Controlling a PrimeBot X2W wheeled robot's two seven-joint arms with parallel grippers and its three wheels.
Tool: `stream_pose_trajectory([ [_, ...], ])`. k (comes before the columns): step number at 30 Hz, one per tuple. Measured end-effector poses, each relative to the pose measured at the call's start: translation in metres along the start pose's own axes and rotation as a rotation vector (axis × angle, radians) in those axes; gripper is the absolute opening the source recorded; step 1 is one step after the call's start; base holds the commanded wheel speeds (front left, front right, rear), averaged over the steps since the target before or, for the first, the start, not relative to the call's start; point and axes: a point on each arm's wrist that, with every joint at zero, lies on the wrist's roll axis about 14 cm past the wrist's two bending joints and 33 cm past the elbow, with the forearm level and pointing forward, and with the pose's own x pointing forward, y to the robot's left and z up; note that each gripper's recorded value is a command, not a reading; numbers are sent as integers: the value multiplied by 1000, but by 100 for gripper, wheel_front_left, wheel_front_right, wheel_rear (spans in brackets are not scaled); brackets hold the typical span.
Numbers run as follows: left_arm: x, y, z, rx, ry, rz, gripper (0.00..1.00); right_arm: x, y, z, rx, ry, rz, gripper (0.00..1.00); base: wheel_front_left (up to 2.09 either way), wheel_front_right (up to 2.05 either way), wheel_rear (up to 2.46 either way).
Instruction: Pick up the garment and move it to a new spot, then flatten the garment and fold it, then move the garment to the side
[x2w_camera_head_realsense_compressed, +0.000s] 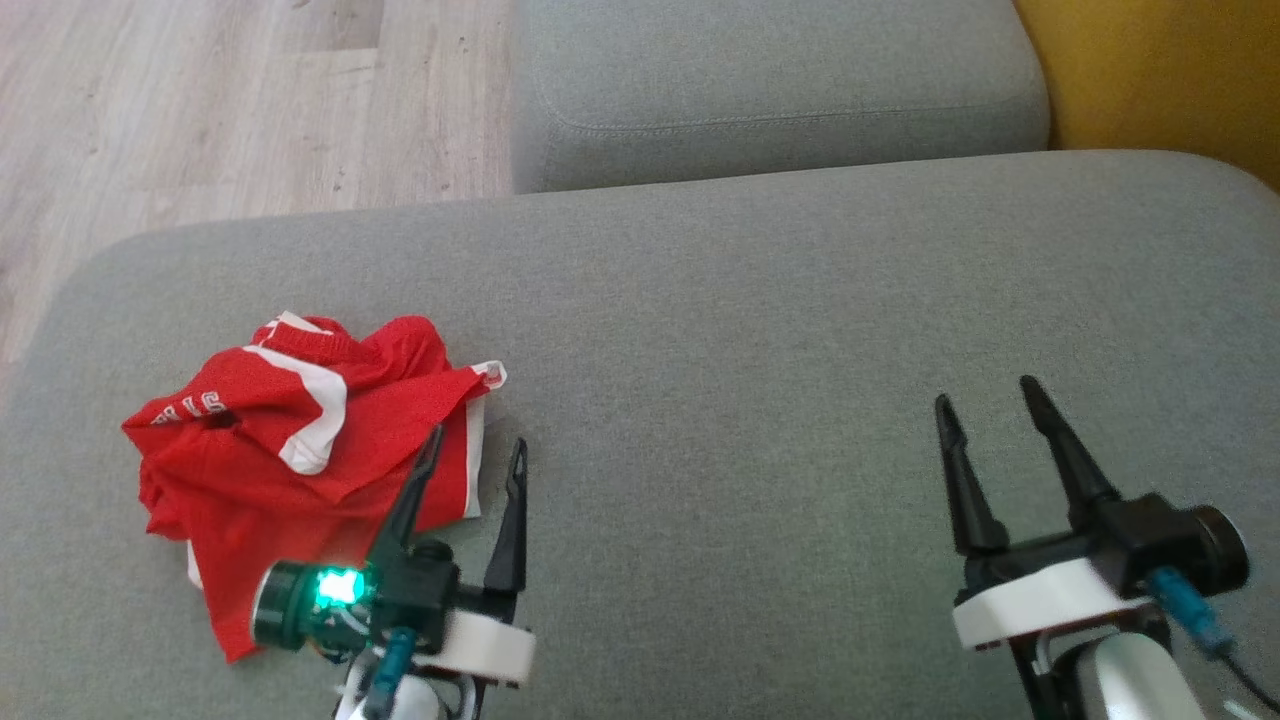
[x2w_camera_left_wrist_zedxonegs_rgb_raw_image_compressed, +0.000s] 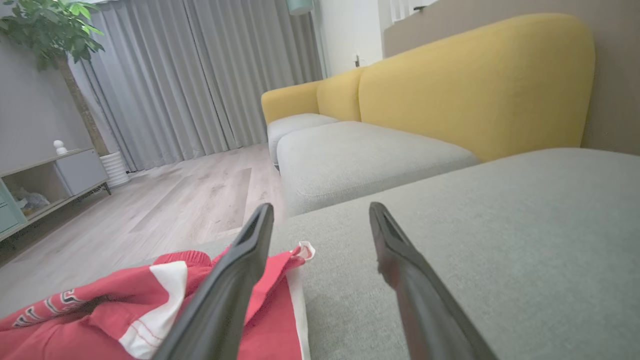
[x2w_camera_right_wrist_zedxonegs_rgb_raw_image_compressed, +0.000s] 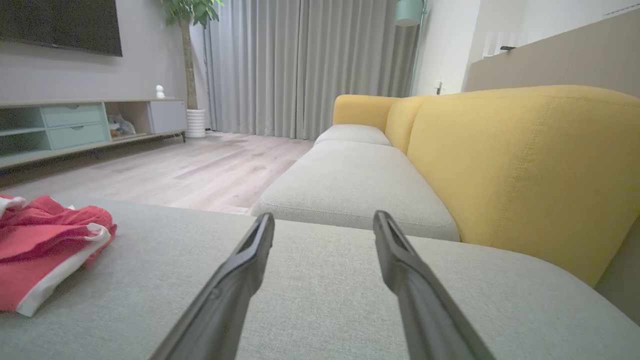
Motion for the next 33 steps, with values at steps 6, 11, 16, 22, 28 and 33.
stream_pose_trajectory([
  [6, -1, 3, 12, -91, -35, 34, 100, -1, -9, 5, 69, -37, -32, 100, 0, 0, 0],
  [11, -8, 5, 13, -151, -45, 53, 100, -8, -17, -1, 123, -33, -69, 100, 0, 0, 0],
  [16, -14, 1, 0, -143, -13, 31, 100, -18, -22, -20, 144, 13, -94, 100, 0, 0, 0],
  [22, -19, -10, -23, -143, 61, -14, 100, -23, -23, -31, 161, 48, -106, 100, 0, 0, 0],
  [28, -17, -9, -22, -150, 58, -5, 100, -23, -21, -30, 161, 46, -101, 100, 0, 0, 0],
  [33, -19, -2, -21, -143, 51, 17, 100, -19, -12, -29, 162, 43, -70, 100, 0, 0, 0],
])
